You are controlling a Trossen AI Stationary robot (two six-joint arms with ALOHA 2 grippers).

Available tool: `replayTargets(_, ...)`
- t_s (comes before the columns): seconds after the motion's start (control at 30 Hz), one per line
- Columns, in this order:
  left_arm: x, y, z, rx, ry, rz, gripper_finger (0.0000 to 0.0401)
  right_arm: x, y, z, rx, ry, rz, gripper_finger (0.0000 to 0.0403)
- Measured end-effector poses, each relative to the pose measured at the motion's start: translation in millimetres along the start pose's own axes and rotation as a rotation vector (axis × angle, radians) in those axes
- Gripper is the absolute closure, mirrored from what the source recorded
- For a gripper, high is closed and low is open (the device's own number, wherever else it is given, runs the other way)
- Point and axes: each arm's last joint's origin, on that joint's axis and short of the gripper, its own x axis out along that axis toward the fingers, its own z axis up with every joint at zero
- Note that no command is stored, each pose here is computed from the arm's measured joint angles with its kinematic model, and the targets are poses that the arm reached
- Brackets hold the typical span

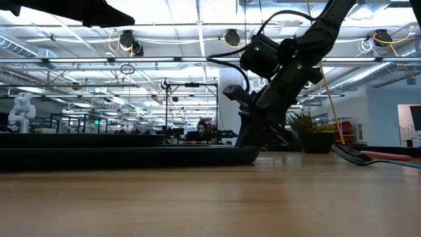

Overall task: Pick and place plate/cup/fork/spoon on tray
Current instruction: Move the black tray to the center of the table

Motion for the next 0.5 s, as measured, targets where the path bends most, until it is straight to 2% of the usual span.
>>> replayTargets(0.2,0.0,-0.4,-0.8,0.0,0.008,-0.003,0.0192,-4.1,1.2,-10.5,0.003,0.041,-0.038,0.0381)
replayTargets(0.37,0.0,-0.8,-2.5,0.009,0.027,-0.006,0.0192,-23.9,1.7,-24.4,0.013,0.102,-0.114,0.0381)
replayTargets(0.5,0.0,-0.6,-2.9,0.012,0.035,0.006,0.0192,-42.0,4.6,-35.7,0.037,0.092,-0.165,0.0381)
